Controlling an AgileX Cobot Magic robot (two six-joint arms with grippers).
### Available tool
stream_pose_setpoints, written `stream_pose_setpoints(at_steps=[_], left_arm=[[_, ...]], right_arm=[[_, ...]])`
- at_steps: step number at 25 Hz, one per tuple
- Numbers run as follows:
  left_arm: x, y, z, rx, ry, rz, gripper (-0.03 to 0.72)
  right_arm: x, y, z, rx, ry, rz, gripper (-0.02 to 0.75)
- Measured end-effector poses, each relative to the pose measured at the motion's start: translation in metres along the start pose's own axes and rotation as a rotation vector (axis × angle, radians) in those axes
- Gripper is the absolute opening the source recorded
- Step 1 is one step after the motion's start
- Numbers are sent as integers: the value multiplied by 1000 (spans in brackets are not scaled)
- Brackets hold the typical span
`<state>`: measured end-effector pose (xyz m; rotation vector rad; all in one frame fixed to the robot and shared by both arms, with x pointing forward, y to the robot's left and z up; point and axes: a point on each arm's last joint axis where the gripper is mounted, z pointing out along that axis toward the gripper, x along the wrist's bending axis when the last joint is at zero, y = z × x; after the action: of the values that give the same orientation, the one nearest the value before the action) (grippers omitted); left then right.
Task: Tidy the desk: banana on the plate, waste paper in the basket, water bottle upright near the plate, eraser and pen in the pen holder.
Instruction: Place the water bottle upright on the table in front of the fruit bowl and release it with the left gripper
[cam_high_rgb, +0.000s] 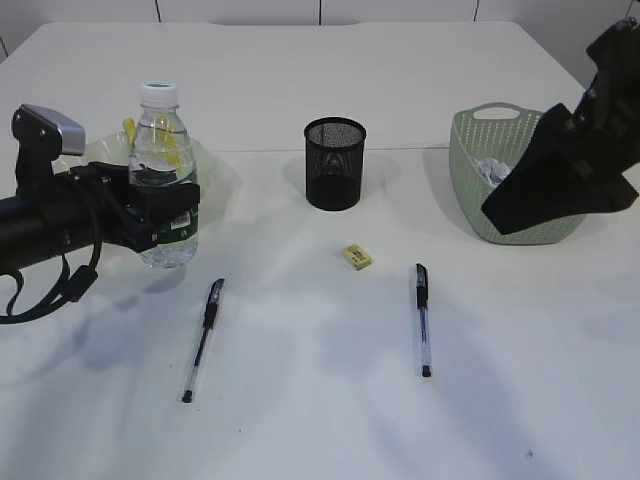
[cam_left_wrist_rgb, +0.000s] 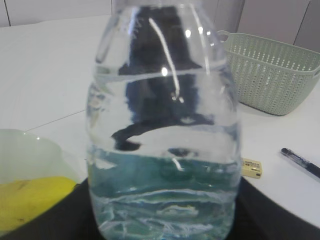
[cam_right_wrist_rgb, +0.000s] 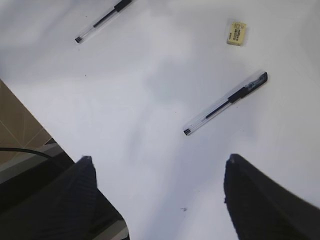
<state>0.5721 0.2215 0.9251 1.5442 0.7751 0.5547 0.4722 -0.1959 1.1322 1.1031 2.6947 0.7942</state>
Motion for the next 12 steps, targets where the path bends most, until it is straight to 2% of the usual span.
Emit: stream_pose_setpoints(at_steps=[5, 12], left_arm=[[3, -15, 3, 28, 1, 59, 389], [8, -41, 7, 83, 31, 60, 376]], right_arm=[[0, 0, 0, 3, 2, 2, 589], [1, -2, 0, 21, 13, 2, 589]])
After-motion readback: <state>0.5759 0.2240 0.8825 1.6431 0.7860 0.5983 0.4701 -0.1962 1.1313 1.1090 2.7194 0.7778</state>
